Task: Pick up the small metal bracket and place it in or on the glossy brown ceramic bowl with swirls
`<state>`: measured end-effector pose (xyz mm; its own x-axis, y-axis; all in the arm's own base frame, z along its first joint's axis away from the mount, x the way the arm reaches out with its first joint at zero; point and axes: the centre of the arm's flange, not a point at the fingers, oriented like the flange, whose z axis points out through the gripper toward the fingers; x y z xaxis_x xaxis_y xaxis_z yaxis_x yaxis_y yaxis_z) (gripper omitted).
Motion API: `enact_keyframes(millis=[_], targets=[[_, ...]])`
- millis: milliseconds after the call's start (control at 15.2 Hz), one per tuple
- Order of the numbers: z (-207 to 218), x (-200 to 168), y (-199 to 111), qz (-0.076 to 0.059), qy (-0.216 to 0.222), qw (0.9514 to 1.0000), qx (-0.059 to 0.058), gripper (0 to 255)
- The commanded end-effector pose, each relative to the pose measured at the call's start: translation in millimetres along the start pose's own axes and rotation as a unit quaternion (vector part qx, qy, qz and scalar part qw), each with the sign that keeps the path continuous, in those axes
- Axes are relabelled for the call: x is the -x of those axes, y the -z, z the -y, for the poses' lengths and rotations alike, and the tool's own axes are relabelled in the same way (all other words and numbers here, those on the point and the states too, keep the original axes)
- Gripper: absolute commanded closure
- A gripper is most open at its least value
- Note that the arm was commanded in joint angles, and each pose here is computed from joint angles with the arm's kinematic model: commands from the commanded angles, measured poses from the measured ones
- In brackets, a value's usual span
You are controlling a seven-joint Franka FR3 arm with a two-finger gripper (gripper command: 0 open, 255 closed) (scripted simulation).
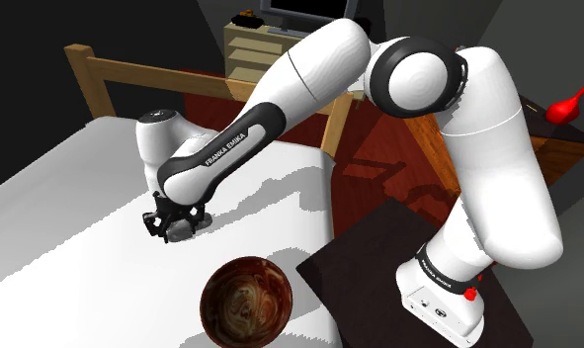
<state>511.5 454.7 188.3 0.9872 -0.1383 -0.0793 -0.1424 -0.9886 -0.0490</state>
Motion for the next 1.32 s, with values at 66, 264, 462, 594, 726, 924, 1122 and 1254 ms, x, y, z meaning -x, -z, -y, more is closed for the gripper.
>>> enact_keyframes(millis=[66, 264, 462, 594, 726, 924, 1122, 1254], targets=[[-0.2, -0.2, 0.0, 0.000, 0.000, 1.0000, 0.000, 255], [0.1, 0.2, 5.2, 0.000, 0.000, 1.0000, 0.000, 255], [0.9, 1.5, 21.0, 0.000, 0.000, 1.0000, 0.000, 255], [1.4, 2.3, 31.5, 0.000, 0.000, 1.0000, 0.000, 255], [1.9, 3.2, 42.0, 0.000, 0.000, 1.0000, 0.000, 255], [2.7, 4.4, 57.8, 0.000, 0.000, 1.0000, 0.000, 255], [3.5, 5.7, 73.6, 0.000, 0.000, 1.0000, 0.000, 255], [2.8, 5.7, 68.1, 0.000, 0.000, 1.0000, 0.000, 0]])
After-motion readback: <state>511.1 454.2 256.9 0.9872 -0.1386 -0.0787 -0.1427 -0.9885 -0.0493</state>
